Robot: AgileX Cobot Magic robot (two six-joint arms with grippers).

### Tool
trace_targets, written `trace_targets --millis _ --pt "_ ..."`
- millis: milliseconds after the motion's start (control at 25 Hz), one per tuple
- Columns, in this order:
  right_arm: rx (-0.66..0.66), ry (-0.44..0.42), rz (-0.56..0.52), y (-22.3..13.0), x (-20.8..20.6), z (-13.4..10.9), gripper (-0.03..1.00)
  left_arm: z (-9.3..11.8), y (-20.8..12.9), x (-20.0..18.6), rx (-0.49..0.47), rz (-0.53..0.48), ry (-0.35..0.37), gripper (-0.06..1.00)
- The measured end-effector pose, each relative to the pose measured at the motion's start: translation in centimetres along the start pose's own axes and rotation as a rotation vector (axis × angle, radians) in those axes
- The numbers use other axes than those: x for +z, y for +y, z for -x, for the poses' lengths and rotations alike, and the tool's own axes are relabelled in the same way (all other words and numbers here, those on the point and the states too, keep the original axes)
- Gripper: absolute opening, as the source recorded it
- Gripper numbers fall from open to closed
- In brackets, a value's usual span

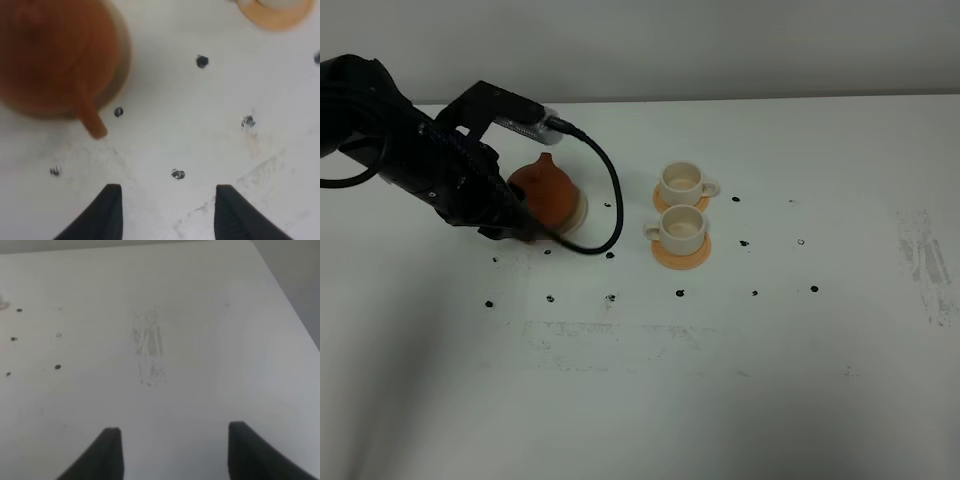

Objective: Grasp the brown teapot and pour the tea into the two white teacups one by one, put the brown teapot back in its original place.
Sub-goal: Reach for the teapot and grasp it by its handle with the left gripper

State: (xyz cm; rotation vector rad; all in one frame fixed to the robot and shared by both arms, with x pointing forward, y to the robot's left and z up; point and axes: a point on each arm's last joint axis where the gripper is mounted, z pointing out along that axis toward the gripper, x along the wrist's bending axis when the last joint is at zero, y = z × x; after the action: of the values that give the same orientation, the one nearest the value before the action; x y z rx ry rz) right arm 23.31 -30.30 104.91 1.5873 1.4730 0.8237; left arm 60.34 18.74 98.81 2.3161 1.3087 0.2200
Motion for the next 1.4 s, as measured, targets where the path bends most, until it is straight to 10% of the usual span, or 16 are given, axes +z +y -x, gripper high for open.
trace_targets --millis 520,1400 --pt "0.000 0.000 0.000 0.0 0.0 0.0 0.45 -1.7 2.0 2.9 -0.122 -0.180 0.021 0.43" --pt "0.000 0.000 0.000 0.0 0.0 0.0 0.45 -2.8 2.8 5.7 -0.237 -0.138 0.079 0.34"
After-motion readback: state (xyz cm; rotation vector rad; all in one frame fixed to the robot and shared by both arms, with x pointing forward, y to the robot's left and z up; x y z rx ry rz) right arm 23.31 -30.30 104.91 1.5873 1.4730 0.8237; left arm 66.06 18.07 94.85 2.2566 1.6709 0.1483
